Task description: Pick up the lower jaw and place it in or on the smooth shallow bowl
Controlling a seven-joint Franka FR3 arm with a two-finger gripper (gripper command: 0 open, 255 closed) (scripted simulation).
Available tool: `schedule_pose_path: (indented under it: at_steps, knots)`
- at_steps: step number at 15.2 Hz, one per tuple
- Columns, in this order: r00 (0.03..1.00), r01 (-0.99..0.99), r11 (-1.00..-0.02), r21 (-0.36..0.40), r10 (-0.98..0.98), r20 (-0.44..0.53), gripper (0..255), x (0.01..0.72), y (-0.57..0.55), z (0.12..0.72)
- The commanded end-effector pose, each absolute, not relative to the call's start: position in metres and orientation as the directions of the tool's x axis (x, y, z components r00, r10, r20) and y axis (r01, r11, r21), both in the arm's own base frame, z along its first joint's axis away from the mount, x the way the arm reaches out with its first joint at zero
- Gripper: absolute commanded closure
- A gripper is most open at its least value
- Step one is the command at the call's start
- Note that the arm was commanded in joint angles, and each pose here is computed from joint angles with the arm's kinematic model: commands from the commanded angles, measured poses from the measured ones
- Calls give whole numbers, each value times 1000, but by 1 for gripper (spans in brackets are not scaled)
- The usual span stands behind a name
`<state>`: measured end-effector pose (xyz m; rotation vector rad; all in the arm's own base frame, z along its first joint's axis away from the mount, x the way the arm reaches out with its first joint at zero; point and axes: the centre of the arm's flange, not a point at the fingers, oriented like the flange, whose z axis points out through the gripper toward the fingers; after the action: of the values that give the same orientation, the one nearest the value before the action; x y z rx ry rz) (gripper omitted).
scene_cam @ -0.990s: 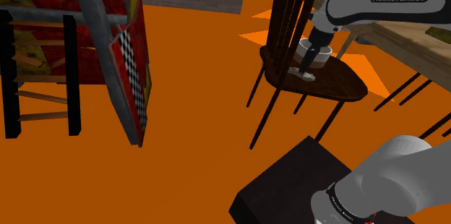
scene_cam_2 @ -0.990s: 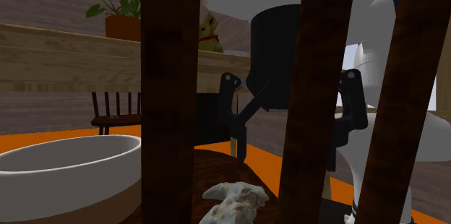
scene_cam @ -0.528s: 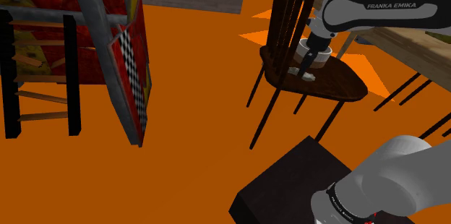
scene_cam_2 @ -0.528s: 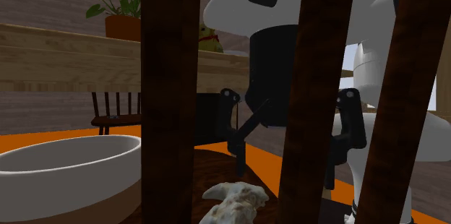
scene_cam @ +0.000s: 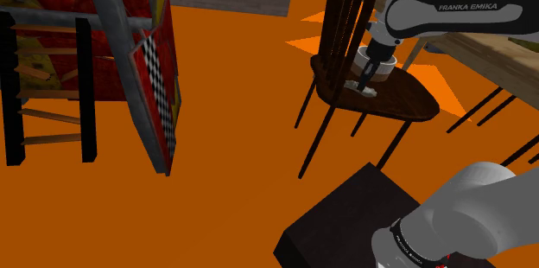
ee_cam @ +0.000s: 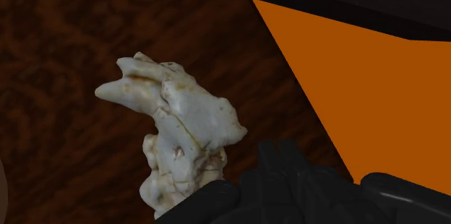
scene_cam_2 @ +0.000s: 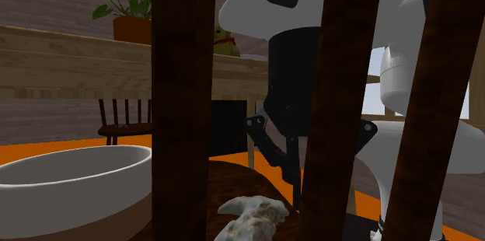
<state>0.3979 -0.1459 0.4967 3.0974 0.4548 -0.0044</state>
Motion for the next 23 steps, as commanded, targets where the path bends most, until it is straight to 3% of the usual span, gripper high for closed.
schedule_pose_path:
  at_steps: [1, 5, 6, 10, 23]
  knots:
    - [958, 288, -958, 10, 287, -4, 255, 398, -146, 497]
    - [958, 288, -958, 10, 287, -4, 255, 398, -146, 497]
    - [958, 288, -958, 10, 287, -4, 0, 398, -146, 497]
    - [988, -33, -999, -9, -33, 148, 0, 403, -193, 490]
    - [987, -46, -999, -10, -47, 154, 0, 409, -194, 450]
